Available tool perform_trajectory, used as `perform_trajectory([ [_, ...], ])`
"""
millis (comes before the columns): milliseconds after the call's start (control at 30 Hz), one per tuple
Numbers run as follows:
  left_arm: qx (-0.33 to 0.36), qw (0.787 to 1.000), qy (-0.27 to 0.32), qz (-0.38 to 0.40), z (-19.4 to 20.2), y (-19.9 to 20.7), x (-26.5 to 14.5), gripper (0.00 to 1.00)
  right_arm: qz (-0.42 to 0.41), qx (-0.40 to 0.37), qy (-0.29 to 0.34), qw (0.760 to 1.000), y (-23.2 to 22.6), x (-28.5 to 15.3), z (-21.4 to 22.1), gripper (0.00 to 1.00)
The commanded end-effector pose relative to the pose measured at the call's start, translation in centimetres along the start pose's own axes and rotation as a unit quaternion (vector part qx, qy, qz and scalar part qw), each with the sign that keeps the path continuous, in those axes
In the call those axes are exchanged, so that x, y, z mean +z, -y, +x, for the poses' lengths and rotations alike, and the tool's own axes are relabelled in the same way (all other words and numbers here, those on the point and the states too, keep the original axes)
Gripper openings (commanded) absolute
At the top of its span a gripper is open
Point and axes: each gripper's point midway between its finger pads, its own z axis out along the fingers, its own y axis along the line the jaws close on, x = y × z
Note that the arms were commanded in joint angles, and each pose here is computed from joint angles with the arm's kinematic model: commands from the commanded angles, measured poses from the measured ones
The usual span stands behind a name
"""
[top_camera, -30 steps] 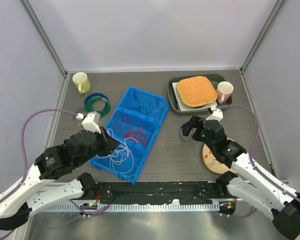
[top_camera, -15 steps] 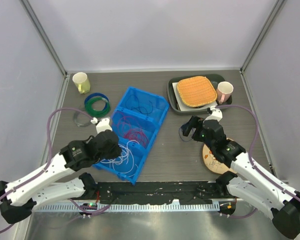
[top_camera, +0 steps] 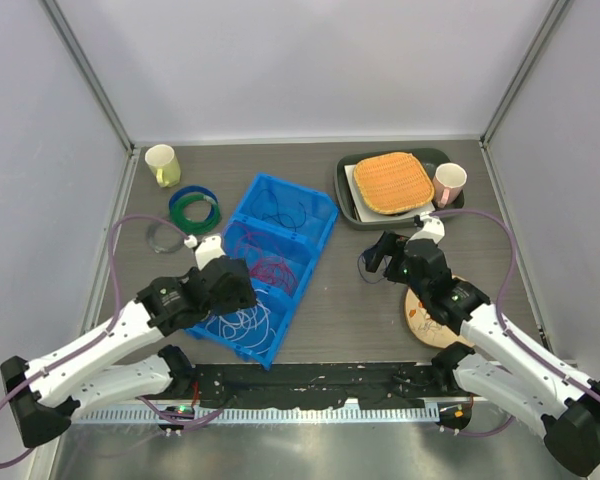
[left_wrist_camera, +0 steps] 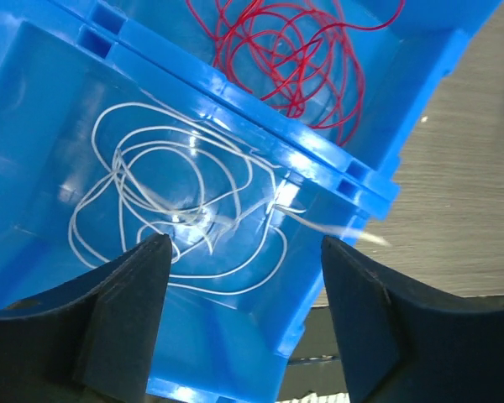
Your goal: Untangle the cables
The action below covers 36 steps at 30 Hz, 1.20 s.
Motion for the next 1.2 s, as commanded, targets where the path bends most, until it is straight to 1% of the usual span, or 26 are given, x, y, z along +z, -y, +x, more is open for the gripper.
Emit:
perform_trajectory([
  [0, -0.025, 0.997, 0.037, 0.056, -1.8, 1.5, -1.3, 0.83, 0.006, -0.002, 0.029, 1.0, -0.6, 0.3, -1.8, 0.91],
  [33, -0.026, 0.997, 0.04, 0.061, -1.8, 1.5, -1.4, 0.87, 0.008, -0.004, 0.028, 1.0, -0.5, 0.4, -1.8, 0.91],
  [100, -0.024, 0.996, 0.045, 0.077, -2.1, 1.9, -1.9, 0.99, 0.02, -0.007, 0.025, 0.999, -0.1, 0.8, -1.6, 0.91],
  [233, -0.011, 0.992, 0.047, 0.118, -2.5, 3.5, -2.4, 1.0, 0.053, -0.018, 0.01, 0.998, 0.9, 1.9, -0.7, 0.91],
  [300, -0.007, 0.989, 0.051, 0.136, -2.8, 4.4, -2.6, 1.0, 0.073, -0.022, 0.012, 0.997, 1.6, 2.4, -0.7, 0.91],
  [400, 0.003, 0.986, 0.051, 0.156, -3.1, 5.6, -2.7, 1.0, 0.11, -0.039, 0.009, 0.993, 2.8, 3.1, -0.4, 0.91],
  [467, 0.004, 0.985, 0.052, 0.166, -3.3, 6.3, -2.6, 1.0, 0.124, -0.064, 0.002, 0.99, 3.3, 3.5, -0.4, 0.9],
  [600, 0.012, 0.984, 0.051, 0.169, -3.1, 6.6, -2.2, 1.0, 0.168, -0.082, 0.017, 0.982, 4.8, 3.9, -1.1, 0.9],
  [633, 0.015, 0.984, 0.052, 0.169, -3.1, 6.5, -2.2, 1.0, 0.179, -0.087, 0.019, 0.98, 5.2, 4.0, -1.1, 0.88],
  [767, 0.018, 0.983, 0.058, 0.175, -3.0, 6.3, -2.3, 1.0, 0.205, -0.102, 0.008, 0.973, 6.3, 5.0, -0.7, 0.88],
  [800, 0.019, 0.983, 0.06, 0.172, -3.0, 6.1, -2.2, 1.0, 0.216, -0.107, -0.004, 0.971, 6.8, 5.4, -0.2, 0.87],
  [867, 0.02, 0.982, 0.063, 0.175, -3.0, 6.0, -2.3, 1.0, 0.213, -0.107, -0.011, 0.971, 6.7, 6.1, 0.0, 0.87],
  [900, 0.02, 0.982, 0.063, 0.176, -2.9, 5.8, -2.2, 1.0, 0.216, -0.11, -0.02, 0.97, 7.0, 6.7, 0.5, 0.85],
  [967, 0.023, 0.982, 0.064, 0.179, -2.8, 5.8, -2.3, 1.0, 0.2, -0.11, -0.03, 0.973, 6.5, 7.5, 1.1, 0.78],
  [1033, 0.023, 0.981, 0.065, 0.181, -2.8, 5.7, -2.3, 1.0, 0.189, -0.112, -0.036, 0.975, 5.9, 8.2, 1.1, 0.6],
  [1067, 0.025, 0.981, 0.068, 0.179, -2.8, 5.7, -2.3, 1.0, 0.17, -0.112, -0.043, 0.978, 5.2, 8.4, 1.2, 0.48],
  [1100, 0.025, 0.981, 0.067, 0.178, -2.9, 5.7, -2.3, 1.0, 0.158, -0.116, -0.045, 0.98, 4.7, 8.5, 1.1, 0.25],
  [1167, 0.026, 0.981, 0.066, 0.18, -2.9, 5.7, -2.4, 1.0, 0.118, -0.115, -0.034, 0.986, 3.1, 8.4, 0.3, 0.1],
])
